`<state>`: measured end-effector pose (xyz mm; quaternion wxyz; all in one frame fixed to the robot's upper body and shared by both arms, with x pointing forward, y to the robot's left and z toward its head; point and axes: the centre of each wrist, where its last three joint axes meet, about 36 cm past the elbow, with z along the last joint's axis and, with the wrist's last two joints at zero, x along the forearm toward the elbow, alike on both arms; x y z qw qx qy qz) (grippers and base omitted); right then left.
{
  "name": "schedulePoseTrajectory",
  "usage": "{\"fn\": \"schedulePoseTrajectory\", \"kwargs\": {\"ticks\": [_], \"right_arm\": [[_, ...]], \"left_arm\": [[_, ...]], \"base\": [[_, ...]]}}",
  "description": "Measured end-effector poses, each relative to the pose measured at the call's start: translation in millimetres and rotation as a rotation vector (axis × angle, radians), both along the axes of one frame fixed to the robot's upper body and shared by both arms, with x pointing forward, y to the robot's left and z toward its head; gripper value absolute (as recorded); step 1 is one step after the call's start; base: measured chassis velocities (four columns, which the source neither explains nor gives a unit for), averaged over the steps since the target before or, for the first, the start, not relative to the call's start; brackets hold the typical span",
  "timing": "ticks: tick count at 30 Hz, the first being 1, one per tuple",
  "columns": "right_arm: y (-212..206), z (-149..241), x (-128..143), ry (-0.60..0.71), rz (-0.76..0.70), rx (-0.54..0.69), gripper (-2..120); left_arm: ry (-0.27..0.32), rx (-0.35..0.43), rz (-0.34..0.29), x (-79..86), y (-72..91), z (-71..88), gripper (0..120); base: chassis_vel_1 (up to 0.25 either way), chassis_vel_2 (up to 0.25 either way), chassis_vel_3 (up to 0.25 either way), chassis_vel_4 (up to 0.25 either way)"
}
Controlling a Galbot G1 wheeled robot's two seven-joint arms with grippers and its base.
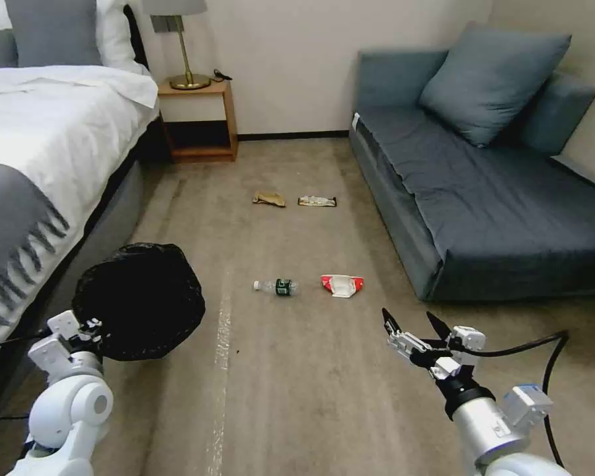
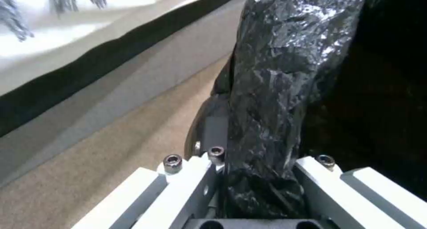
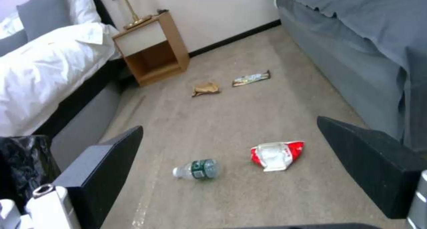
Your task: Pick up the trash bin, then pick up the garbage on the floor and place it into the trash bin.
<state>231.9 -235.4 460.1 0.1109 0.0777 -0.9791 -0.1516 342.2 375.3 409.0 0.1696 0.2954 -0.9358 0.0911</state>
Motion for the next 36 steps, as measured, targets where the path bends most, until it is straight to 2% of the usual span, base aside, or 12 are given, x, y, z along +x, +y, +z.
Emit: {"fn": "schedulePoseTrajectory", "kwargs": {"ticks": [10,36], "right_arm": [[-2,-2,-2,-0.003,-0.01,-0.01,100],[0,-4,-6,0.0,-0.007,-0.029,100]], "left_arm": [[0.013,0.006,0.006,1.8,3.5,-10.6,3],[-0.001,-0.004,0.003,0.4,3.0,-13.4,3]], "base": [[-0.088,0.082,0.087,-0.095],[-0.101,0.107,0.104,-0.102]]}}
